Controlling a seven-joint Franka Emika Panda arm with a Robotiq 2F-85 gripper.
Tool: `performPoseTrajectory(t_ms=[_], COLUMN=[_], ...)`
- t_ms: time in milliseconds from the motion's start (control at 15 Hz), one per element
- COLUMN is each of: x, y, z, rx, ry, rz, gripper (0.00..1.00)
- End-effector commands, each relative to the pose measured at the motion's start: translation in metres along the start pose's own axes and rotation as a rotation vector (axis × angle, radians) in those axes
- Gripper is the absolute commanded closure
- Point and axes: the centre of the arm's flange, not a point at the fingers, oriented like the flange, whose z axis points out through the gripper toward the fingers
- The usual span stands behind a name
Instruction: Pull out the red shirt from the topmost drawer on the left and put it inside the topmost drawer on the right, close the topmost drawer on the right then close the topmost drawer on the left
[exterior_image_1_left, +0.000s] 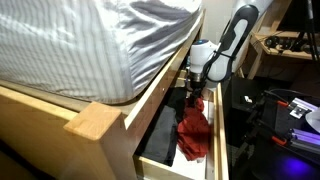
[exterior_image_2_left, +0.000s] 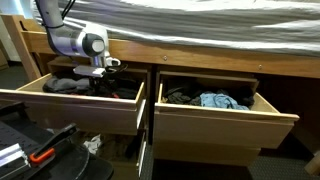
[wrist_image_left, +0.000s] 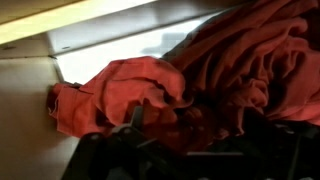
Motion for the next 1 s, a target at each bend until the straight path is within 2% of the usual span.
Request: performPoseTrajectory(t_ms=[0, 67, 133, 400, 467, 533, 933], x=[0.011, 0.013, 0.003, 0.007, 0.009, 0.01, 0.017], y=[0.013, 0.017, 0.008, 0.015, 0.015, 0.016, 0.019], z=[0.024, 0.028, 0.01, 0.025, 0.024, 0.023, 0.019], rx=[-0.006, 0.007, -0.001, -0.002, 0.005, 0.011, 0.007], ry=[0.013, 0.009, -0.001, -0.006, -0.004, -0.003, -0.006], rz=[0.077, 0.095, 0.054, 0.079, 0.079, 0.081, 0.091], gripper=[0.0, 0.0, 0.0, 0.0, 0.25, 0.26, 0.68])
